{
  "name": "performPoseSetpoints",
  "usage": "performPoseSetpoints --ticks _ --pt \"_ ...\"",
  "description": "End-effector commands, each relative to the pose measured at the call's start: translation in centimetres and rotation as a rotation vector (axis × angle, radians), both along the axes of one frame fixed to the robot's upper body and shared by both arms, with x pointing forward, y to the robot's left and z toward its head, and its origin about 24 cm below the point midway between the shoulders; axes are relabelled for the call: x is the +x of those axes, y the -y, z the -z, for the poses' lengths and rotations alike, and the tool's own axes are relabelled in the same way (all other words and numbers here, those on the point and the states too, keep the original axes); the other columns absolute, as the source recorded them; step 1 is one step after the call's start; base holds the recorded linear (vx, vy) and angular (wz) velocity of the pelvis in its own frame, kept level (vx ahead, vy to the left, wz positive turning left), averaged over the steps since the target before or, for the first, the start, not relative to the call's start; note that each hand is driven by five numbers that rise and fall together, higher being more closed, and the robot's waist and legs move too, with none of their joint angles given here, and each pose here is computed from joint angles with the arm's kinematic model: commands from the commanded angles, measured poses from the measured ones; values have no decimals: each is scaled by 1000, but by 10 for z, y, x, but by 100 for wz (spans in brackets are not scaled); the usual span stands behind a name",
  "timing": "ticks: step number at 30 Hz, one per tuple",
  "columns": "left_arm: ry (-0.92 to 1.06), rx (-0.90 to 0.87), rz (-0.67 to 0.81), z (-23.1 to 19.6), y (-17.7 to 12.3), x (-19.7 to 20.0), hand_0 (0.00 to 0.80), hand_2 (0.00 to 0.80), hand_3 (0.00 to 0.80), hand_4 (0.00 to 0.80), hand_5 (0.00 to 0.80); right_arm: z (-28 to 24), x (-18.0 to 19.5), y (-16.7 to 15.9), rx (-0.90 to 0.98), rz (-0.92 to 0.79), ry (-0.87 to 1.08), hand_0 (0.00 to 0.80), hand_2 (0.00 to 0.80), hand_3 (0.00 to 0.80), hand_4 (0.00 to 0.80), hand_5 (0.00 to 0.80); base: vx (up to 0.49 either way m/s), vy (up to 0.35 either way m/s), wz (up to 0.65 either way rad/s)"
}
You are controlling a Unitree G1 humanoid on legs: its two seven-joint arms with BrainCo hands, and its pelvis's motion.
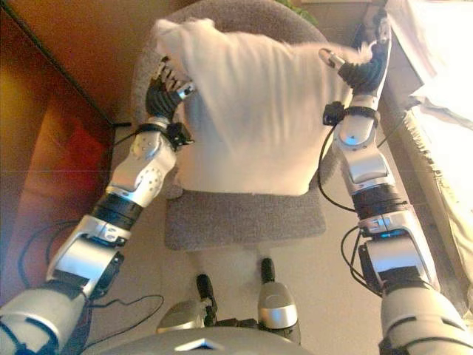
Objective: Pick up the cushion and take it to the sofa
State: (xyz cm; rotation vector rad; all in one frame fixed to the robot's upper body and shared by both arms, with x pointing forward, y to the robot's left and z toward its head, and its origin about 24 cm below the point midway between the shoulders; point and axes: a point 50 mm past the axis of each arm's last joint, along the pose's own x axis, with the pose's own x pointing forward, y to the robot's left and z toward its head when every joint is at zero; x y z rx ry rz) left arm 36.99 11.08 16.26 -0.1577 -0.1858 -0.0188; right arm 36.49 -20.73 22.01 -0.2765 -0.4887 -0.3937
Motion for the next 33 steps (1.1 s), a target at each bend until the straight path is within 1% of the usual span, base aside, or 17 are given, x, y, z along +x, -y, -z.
performPoseSetpoints --ticks 1,4,9,13,15,18,22,25,27,29,32,33 --pt "49 4 90 -12 29 2 0 0 0 0 0 2 4 -8 -53 -41 -14 0 0 0 0 0 115 9 0" --pt "-20 8 91 3 30 1 0 0 0 0 0 18 5 -9 -51 -50 -84 0 0 0 0 0 98 6 -1" --pt "-80 31 89 13 36 8 0 0 0 0 0 24 10 -22 -52 -84 -119 0 0 0 0 0 9 3 -1" --pt "-69 85 88 0 42 19 0 0 0 0 0 7 22 -30 -62 -97 -106 0 0 0 0 0 -235 21 -10" --pt "-43 130 63 -12 44 25 0 0 0 0 0 -6 27 -36 -60 -108 -84 0 0 0 0 0 -314 12 -9" --pt "-22 143 23 -22 39 31 0 0 0 0 0 -17 30 -41 -53 -123 -53 0 0 0 0 0 -204 -4 -4" --pt "8 151 6 -27 31 33 0 0 0 0 0 -19 30 -40 -57 -131 -38 0 0 0 0 0 -97 -19 -6" --pt "46 113 1 -30 22 32 0 0 0 0 0 -20 27 -30 -46 -109 -15 0 0 0 0 0 -41 -3 -4" --pt "65 79 39 -21 16 26 0 0 0 0 0 -11 22 -16 -10 -71 -3 0 0 0 0 0 0 0 0" --pt "43 99 7 0 5 18 0 0 0 0 0 5 15 0 24 -10 -21 0 0 0 0 0 11 1 2" --pt "-61 136 -30 57 -28 -10 0 0 0 0 0 59 -12 33 49 95 -140 0 0 0 0 0 46 16 8" --pt "-119 140 -44 74 -36 -19 0 0 0 0 0 78 -21 42 83 125 -195 0 0 0 0 0 86 25 11"
